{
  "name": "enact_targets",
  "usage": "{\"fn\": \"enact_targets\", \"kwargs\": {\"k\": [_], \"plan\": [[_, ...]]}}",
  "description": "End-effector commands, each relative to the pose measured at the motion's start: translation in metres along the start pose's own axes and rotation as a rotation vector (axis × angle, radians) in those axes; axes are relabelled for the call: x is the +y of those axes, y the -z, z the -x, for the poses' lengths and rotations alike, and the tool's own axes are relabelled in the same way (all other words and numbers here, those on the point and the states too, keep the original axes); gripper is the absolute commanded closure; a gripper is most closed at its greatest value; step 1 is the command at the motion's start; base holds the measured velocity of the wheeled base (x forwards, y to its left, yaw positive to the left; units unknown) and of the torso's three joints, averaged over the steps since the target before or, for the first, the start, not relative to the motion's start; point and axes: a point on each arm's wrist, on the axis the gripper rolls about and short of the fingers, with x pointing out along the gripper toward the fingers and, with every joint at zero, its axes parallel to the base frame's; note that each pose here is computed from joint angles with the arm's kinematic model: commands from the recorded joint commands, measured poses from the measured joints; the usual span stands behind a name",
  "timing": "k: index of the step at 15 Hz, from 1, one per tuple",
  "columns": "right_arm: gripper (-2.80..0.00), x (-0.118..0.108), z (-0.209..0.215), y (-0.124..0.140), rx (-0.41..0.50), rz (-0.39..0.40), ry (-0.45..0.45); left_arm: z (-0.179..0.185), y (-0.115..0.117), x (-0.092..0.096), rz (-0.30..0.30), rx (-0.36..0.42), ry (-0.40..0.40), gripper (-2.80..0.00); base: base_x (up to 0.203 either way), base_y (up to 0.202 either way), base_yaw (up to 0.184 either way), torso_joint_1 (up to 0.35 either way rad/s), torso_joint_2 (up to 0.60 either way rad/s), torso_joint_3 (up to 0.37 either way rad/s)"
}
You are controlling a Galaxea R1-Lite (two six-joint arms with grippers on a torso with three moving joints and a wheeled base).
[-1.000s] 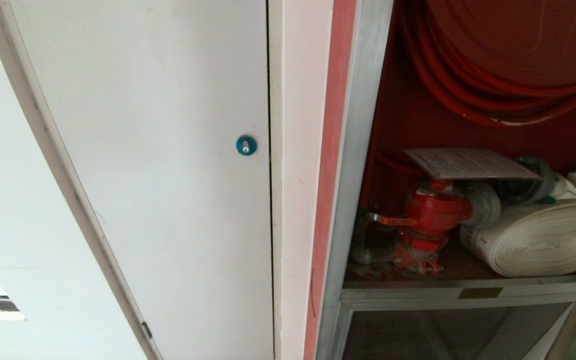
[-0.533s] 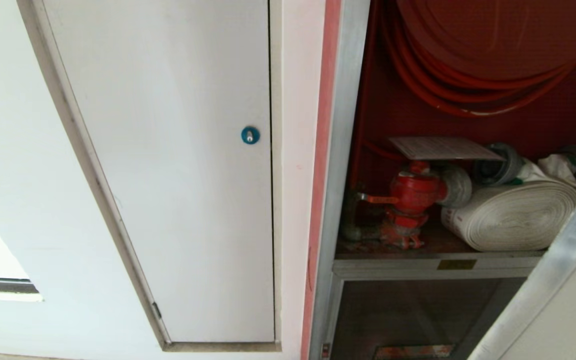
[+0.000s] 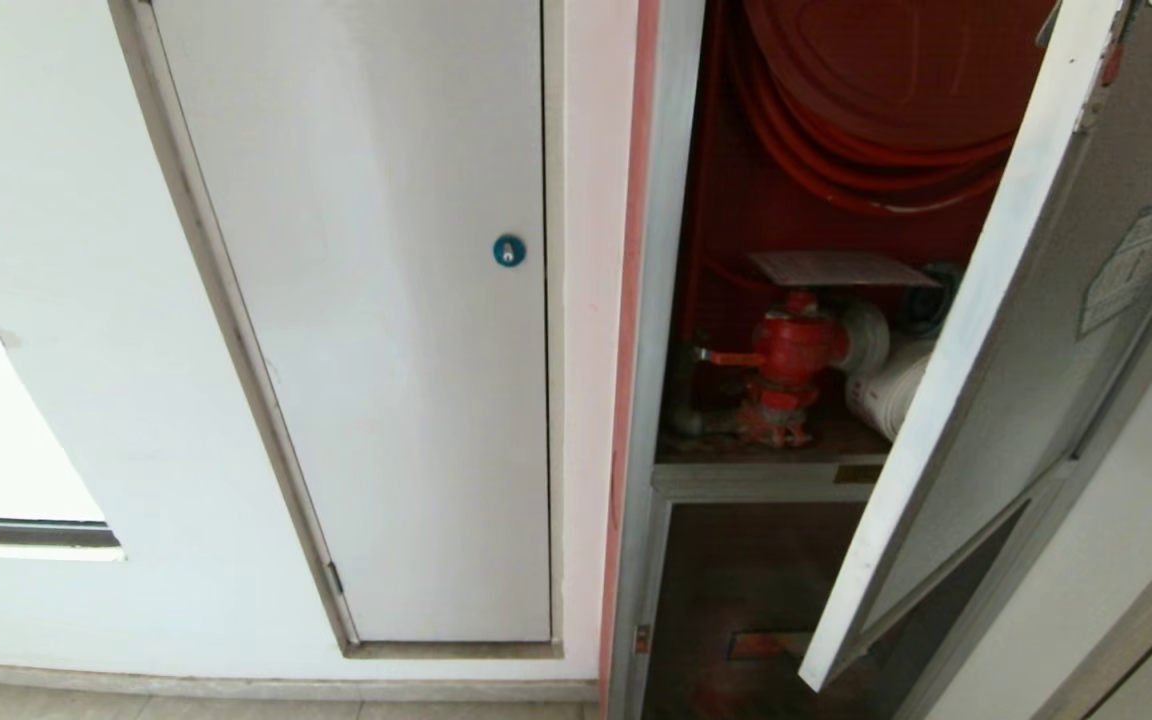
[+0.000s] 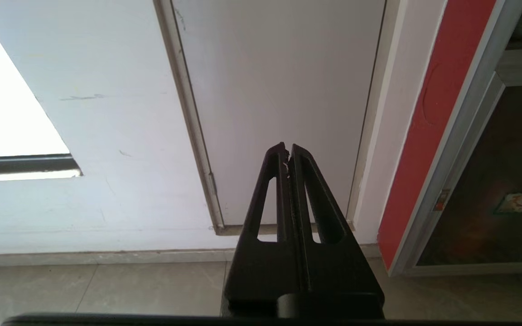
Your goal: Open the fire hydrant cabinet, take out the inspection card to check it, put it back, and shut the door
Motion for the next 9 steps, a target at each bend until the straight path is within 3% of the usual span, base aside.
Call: {"fn": "enact_targets", "kwargs": {"k": [1, 9], "plan": [[0.0, 0.0, -0.0001, 0.0004, 0.001, 0.001, -0.001, -0.0005, 0.0016, -0.0001, -0.001, 0.007, 0.0, 0.0, -0.196, 0.0, -0.001, 0.001, 0.0, 0.002], [0.0, 0.0, -0.0001, 0.0004, 0.001, 0.001, -0.001, -0.0005, 0.0016, -0.0001, -0.001, 0.007, 0.0, 0.0, -0.195, 0.0, 0.002, 0.003, 0.0, 0.002]]}}
